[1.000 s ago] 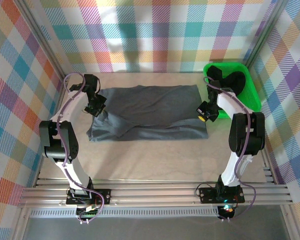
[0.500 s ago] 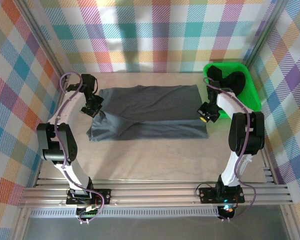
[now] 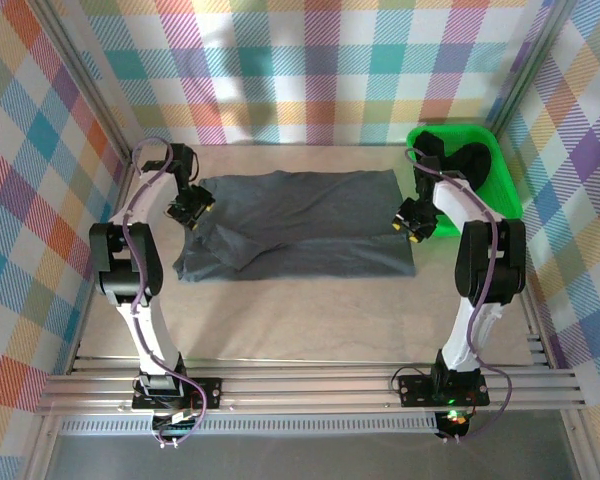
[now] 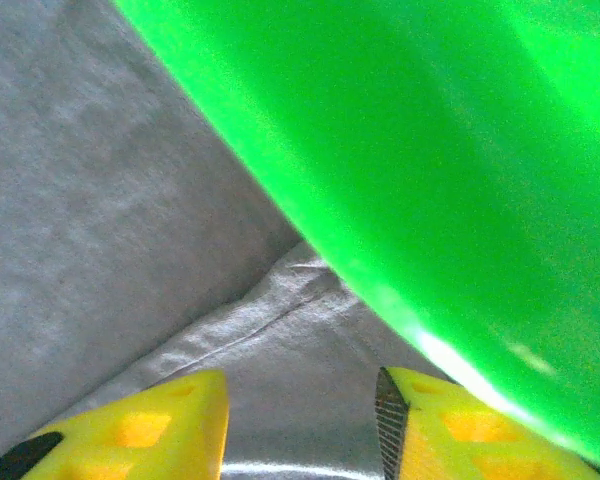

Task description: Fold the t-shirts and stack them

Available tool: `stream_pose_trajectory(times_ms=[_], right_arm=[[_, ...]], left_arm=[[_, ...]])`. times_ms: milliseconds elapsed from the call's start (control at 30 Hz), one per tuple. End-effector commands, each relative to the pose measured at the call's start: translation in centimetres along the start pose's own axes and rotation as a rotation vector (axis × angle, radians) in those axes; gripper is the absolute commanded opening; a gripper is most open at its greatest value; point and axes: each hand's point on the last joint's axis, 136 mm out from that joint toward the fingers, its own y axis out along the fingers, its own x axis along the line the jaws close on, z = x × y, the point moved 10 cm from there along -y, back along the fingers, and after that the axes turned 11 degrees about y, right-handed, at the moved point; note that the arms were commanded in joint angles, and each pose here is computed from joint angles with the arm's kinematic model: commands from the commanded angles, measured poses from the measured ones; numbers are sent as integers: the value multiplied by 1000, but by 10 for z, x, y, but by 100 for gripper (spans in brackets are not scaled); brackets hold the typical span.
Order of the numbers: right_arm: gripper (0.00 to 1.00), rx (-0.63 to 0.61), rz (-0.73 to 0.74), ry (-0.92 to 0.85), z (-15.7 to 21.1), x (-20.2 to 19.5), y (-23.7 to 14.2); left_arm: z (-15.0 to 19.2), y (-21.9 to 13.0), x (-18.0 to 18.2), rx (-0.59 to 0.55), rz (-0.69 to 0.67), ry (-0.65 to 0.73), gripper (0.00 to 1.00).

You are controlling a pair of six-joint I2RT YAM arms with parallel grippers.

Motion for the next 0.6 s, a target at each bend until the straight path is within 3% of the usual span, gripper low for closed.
stream_pose_trajectory(times_ms=[0, 133, 333, 567], right_arm=[[45, -18, -16, -35, 8, -8, -28], [40, 6, -31, -53, 33, -24, -30], [20, 68, -52, -89, 59, -30, -4], [16, 92, 93, -115, 55, -27, 40]], left_arm=[[10, -36, 19, -48, -14, 27, 56], [53, -33, 51, 23, 16, -49, 47], [78, 12, 65, 138, 49, -141, 18], [69, 49, 83, 132, -194, -156, 0]])
